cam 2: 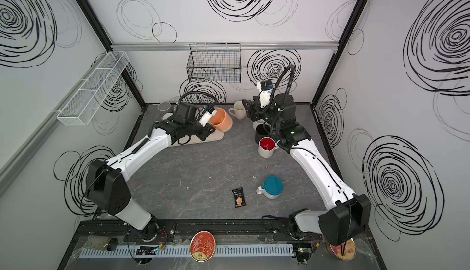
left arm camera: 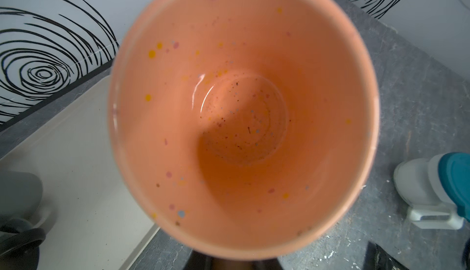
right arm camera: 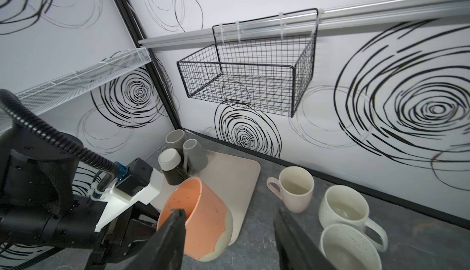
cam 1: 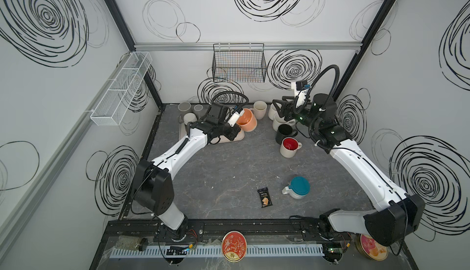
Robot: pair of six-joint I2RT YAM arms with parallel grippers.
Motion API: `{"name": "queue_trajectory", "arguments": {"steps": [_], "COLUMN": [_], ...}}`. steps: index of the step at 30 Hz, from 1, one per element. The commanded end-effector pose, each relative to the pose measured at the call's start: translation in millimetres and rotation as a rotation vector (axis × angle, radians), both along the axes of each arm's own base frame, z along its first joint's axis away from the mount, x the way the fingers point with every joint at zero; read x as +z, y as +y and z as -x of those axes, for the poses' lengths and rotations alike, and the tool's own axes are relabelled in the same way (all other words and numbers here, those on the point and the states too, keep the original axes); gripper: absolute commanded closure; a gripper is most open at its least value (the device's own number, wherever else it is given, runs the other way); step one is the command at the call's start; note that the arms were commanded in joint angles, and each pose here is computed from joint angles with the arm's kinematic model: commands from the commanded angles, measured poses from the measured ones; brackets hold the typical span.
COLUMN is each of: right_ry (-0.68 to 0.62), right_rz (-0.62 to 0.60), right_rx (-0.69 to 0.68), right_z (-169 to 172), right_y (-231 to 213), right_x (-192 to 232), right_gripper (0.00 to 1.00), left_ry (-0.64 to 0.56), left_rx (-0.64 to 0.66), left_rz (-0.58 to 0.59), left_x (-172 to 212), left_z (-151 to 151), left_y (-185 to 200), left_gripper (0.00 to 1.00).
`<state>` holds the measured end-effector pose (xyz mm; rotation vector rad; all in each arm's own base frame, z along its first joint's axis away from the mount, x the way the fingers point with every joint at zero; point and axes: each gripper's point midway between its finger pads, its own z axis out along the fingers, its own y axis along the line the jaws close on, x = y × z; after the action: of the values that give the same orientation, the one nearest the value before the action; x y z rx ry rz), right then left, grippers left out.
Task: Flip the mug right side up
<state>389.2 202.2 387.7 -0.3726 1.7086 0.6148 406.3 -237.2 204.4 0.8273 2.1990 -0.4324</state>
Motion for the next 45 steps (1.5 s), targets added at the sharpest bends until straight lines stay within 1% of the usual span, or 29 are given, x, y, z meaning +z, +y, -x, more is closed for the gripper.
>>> {"name": "queue_trajectory", "arguments": {"steps": [1,6,10,13,18,25,31,34,40,45], "right_ry": [0.020,0.070,0.085,0.095,0.107,0.129,0.138,0.142,0.154,0.160], "right_rz": [0.012,-0.019,-0.039,-0.040,-0.035,-0.028,-0.023,-0.020,-0.016,-0.020], "right_rx": [-0.092,-0.174,-0.199,-0.203,-0.209,-0.216,-0.221,-0.226,-0.231,-0.222], "right_z": [-4,-14,-18,-21,-27,-33,-36,-36,-38,-40], "right_y": [-27,-56,-68,-71,-73,-75,-77,-78,-80,-78], "right_x": [-4,-14,-21,-27,-33,-44,-48,-50,-58,-58], "right_gripper": [0.41,0.41,0.41,0.41,0.41,0.41,0.41,0.41,0.41,0.42], "left_ry": [-0.146,-0.105,-0.066,-0.047,-0.060,-0.095,-0.149,-0.167,-0.189,-0.206], "left_rx": [-0.034,-0.070,-0.085,-0.102,-0.139,-0.158,-0.180,-0.172,-0.160,-0.136], "left_rz": [-0.023,-0.109,-0.169,-0.194,-0.219,-0.260,-0.307,-0.333,-0.337,-0.354], "left_x": [28,-7,-35,-48,-56,-63,-73,-79,-87,-95], "left_z": [-27,-45,-64,-75,-87,-109,-125,-133,-144,-152], "left_y": [-14,-29,-37,-46,-64,-76,-90,-91,-98,-97], "left_gripper": [1.00,1.00,1.00,1.00,1.00,1.00,1.00,1.00,1.00,1.00]}}
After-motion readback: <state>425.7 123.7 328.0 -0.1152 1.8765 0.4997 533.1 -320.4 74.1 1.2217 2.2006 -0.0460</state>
